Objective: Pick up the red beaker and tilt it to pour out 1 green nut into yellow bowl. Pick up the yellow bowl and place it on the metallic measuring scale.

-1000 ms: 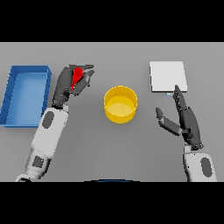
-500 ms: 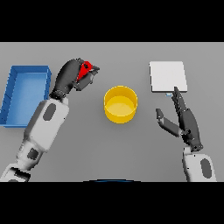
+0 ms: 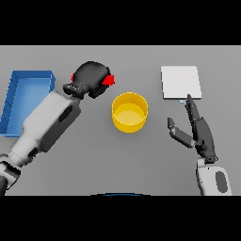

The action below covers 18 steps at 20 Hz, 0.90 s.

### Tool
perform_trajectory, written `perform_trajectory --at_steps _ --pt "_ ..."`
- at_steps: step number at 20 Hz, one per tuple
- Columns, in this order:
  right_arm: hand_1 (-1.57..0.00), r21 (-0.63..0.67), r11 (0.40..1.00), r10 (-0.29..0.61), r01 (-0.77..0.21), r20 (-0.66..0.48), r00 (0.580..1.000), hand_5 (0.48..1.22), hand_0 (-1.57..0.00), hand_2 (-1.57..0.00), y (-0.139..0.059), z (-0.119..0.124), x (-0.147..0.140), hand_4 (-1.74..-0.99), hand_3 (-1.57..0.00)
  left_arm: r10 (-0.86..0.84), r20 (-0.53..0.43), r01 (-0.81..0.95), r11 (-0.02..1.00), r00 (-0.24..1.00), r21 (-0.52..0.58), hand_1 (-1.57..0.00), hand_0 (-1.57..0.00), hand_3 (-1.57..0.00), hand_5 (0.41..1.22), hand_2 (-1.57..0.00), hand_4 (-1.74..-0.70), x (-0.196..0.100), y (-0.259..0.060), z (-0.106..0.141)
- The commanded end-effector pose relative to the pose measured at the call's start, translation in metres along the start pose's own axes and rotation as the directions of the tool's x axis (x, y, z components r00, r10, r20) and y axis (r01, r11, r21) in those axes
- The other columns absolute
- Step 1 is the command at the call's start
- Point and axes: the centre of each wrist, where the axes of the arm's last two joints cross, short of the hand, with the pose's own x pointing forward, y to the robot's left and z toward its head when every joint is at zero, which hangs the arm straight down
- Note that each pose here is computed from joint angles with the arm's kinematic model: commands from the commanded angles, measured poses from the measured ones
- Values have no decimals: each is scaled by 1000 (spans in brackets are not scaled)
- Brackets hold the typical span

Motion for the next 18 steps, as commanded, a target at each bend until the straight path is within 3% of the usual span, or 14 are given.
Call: perform_trajectory --at_steps 1,2,5,11,14,18 --pt "1 -1 1000 -12 12 7 1000 685 1 1 0 0 2 -1290 1 -64 0 64 997 998 -34 -1571 -1571 -1571 1205 -1571 -1640 5 2 -5" --pt "1 -5 1000 -30 30 -5 1000 678 1 1 1 1 0 -1284 1 -111 14 112 991 994 -68 -1571 -1571 -1571 1208 -1571 -1606 6 3 -7" --pt "1 -13 998 -64 64 -16 998 651 1 1 3 1 0 -1279 1 -269 14 268 953 963 -143 -1571 -1571 -1355 1214 -1571 -1663 23 10 -16" --pt "1 -26 995 -97 96 -17 995 607 1 1 -2 1 -3 -1301 1 -509 94 516 825 855 -230 -1571 -1571 -1203 1219 -1571 -1709 46 19 -34" --pt "1 -13 996 -91 91 -12 996 605 1 1 -1 -1 -3 -1299 1 -602 143 619 755 785 -218 -1571 -1571 -1383 1220 -1571 -1723 56 20 -38" --pt "1 -20 998 -68 67 -20 997 601 1 1 0 -3 -2 -1299 1 -703 192 729 655 685 -198 -1571 -1571 -1494 1221 -1571 -1733 74 17 -41"
